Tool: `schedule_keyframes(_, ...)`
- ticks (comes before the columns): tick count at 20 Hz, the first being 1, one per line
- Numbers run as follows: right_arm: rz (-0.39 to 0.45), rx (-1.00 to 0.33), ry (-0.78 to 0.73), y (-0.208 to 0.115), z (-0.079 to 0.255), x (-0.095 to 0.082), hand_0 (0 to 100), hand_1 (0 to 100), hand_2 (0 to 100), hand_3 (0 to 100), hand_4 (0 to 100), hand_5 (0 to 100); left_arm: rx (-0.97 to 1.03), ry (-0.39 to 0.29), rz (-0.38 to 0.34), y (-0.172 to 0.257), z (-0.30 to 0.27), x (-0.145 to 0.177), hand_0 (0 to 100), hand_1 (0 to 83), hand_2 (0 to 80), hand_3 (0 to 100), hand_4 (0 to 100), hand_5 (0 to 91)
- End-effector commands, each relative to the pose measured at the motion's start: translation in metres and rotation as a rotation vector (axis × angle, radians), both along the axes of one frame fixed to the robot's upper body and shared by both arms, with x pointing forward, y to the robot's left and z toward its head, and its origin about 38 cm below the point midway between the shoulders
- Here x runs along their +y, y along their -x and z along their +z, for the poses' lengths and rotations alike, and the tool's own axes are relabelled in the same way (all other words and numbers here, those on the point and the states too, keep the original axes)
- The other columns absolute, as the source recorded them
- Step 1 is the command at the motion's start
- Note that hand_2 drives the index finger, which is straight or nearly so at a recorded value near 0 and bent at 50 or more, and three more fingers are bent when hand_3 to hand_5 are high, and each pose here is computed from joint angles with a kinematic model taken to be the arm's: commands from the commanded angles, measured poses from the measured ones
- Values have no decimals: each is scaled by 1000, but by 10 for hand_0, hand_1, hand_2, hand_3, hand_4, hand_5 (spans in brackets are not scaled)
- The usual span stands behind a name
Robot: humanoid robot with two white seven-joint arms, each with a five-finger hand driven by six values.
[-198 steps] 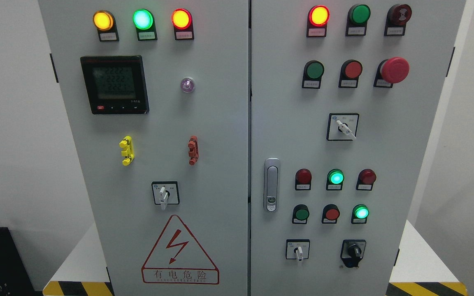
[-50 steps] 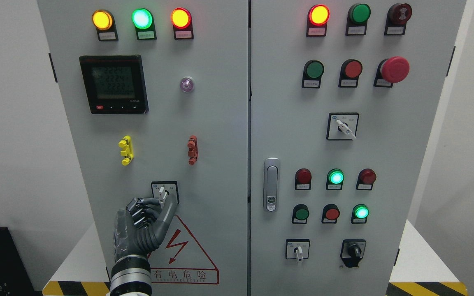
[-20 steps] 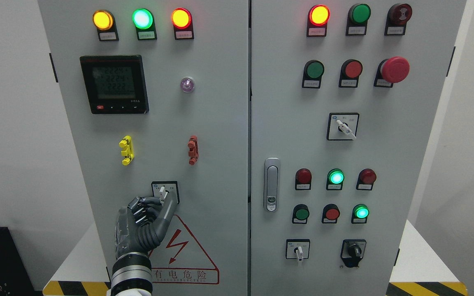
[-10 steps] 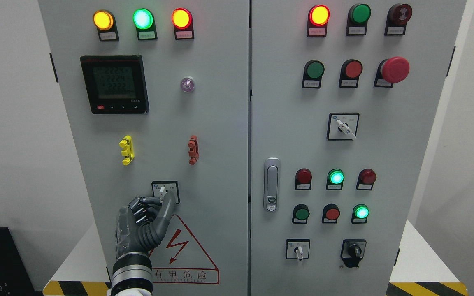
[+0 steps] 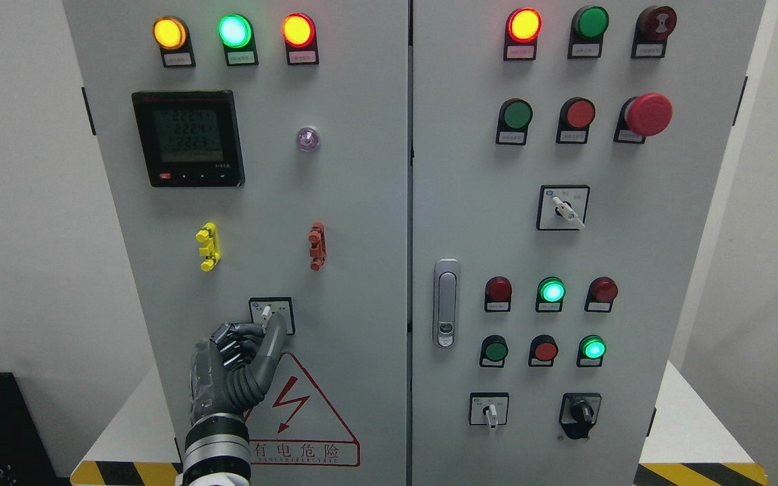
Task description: Turn on light switch 1
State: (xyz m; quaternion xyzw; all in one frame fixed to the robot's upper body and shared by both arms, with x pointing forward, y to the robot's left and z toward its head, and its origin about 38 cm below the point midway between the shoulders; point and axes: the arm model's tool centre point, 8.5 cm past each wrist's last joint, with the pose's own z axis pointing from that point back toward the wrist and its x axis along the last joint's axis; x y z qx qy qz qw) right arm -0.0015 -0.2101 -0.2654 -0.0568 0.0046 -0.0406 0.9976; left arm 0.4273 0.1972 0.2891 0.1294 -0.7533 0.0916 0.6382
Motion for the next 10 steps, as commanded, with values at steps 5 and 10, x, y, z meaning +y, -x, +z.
schedule_keyframes(5, 0, 0, 1, 0, 0, 0, 307, 0, 0, 0, 0, 0, -2, 1, -4, -1, 1, -1, 408, 578, 600, 898, 931, 883)
schedule_keyframes(10, 0, 0, 1, 0, 0, 0, 307, 0, 0, 0, 0, 0, -2, 2, -5, -1, 1, -1, 447, 556, 602, 899, 931, 883)
